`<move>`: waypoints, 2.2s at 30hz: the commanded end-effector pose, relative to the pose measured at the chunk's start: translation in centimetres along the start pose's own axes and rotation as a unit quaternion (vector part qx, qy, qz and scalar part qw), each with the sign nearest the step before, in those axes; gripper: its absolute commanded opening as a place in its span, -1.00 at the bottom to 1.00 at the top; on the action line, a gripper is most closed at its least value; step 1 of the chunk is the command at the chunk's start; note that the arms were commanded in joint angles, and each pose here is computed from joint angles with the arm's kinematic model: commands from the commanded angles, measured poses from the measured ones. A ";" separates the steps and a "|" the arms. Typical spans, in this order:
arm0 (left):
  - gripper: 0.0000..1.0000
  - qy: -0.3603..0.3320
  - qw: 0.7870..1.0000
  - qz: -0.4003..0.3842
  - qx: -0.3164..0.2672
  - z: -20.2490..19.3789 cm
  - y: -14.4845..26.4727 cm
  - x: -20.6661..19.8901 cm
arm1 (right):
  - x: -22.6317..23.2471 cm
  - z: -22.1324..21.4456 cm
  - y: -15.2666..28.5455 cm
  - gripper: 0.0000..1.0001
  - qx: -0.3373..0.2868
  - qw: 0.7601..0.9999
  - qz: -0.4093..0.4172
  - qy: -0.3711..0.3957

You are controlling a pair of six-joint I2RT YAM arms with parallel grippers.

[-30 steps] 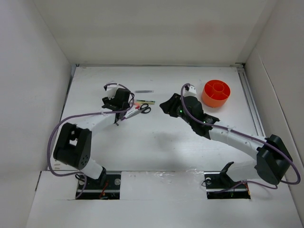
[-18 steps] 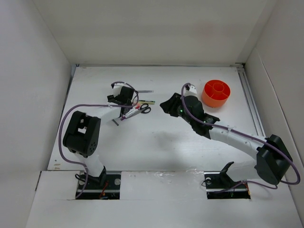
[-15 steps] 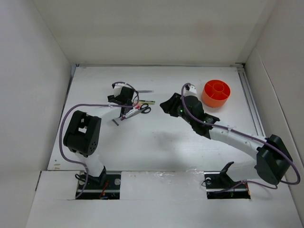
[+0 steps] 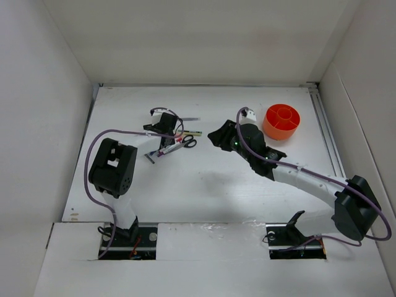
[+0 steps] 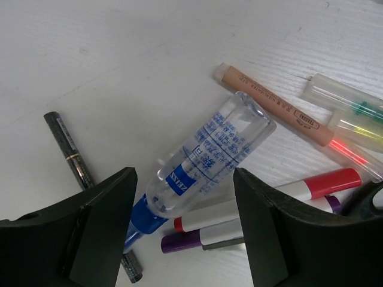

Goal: Sort the stationery into containers
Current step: Pick up the stationery from the center of the board, then place the stationery in the drawer.

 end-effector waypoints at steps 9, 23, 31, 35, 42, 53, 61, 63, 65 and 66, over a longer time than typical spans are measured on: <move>0.03 -0.009 1.000 0.002 0.009 0.4 0.4 -0.8 | 0.7 1.4 -0.4 -0.07 -0.022 1.000 0.003 -0.006; -1.00 0.018 0.999 -0.041 0.005 1.3 2.6 -1.1 | 0.7 1.1 -0.6 -0.07 -0.015 1.000 0.004 -0.006; -1.00 0.080 0.990 -0.116 -0.010 3.2 6.5 -0.9 | 0.5 0.9 -0.8 -0.07 -0.011 1.000 0.001 -0.005; -1.00 0.107 0.975 -0.197 0.015 3.5 8.5 -1.5 | 0.9 1.3 -0.2 -0.04 -0.011 1.000 0.019 -0.002; -1.00 0.100 0.935 -0.336 0.061 3.2 11.6 -1.5 | 1.7 1.9 0.9 0.11 -0.014 0.997 0.068 0.018; -1.00 0.095 0.866 -0.469 0.145 0.3 14.2 -1.3 | 3.0 1.3 1.4 0.33 0.032 0.987 0.157 0.028; -1.00 0.098 0.823 -0.549 0.112 0.5 15.6 -1.3 | 2.2 2.4 1.6 0.47 0.002 0.992 0.127 0.018; -1.00 0.094 0.813 -0.565 0.105 0.4 15.8 -1.2 | 1.8 2.1 0.9 0.55 0.022 0.991 0.134 0.013; -1.00 0.089 0.804 -0.579 0.104 0.3 16.1 -1.1 | 1.6 2.1 -0.2 0.75 0.043 0.989 0.143 0.005; -1.00 0.083 0.795 -0.590 0.110 0.1 16.3 -1.1 | 1.4 2.2 -0.6 0.82 0.046 0.988 0.145 0.004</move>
Point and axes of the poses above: each gripper's point midway between its finger pads, its own y axis back along the fingers, its own x axis along the line the jaws close on, z = x × y, the point moved 10 cm from there along y, back along the fingers, and after that the axes turned 13 degrees about y, right-handed, at the moved point
